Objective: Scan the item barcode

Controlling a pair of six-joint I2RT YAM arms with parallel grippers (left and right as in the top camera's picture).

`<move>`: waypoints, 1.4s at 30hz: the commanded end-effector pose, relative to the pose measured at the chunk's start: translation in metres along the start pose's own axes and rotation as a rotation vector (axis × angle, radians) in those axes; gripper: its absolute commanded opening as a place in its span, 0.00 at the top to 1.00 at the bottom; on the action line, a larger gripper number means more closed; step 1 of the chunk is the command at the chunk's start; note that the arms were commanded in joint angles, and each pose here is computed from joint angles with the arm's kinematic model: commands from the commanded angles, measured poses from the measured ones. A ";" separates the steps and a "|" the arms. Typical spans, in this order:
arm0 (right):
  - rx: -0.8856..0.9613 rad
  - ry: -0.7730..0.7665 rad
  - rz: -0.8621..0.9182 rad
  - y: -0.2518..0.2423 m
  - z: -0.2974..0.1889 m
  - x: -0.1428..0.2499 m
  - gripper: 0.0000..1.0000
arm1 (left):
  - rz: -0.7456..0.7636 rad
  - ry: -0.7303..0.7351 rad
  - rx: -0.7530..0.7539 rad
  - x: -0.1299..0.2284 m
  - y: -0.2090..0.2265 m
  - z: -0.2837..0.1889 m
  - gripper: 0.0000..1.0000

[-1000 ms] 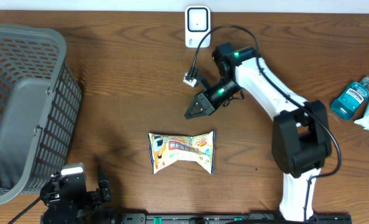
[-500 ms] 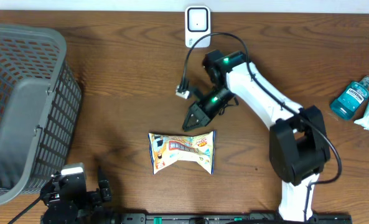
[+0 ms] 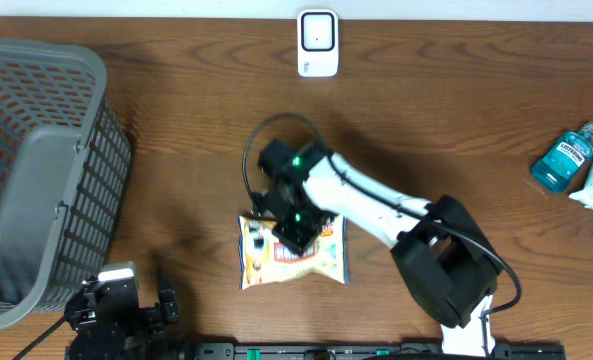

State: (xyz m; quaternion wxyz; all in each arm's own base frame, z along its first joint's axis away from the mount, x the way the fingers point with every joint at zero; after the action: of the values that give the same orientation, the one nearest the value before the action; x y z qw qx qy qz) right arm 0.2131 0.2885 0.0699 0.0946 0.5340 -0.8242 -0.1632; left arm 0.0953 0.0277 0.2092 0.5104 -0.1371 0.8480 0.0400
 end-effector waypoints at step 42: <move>0.766 0.174 0.236 -0.008 -0.056 0.001 0.01 | 0.011 -0.007 -0.014 -0.001 0.002 -0.001 0.02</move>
State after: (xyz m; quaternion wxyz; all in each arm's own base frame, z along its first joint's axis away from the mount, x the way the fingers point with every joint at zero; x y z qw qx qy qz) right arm 0.2375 0.2680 0.1040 0.0387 0.4248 -0.8876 0.1740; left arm 0.0953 0.0277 0.2091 0.5102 -0.1371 0.8481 0.0400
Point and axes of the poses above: each gripper's point midway between its finger pads, its own z axis out along the fingers, its own y axis along the line the jaws close on, x = y × z, the point moved 4 cm from there along -z, back along the fingers, and after that the axes turned 13 degrees about -z, right-handed, at the moved point
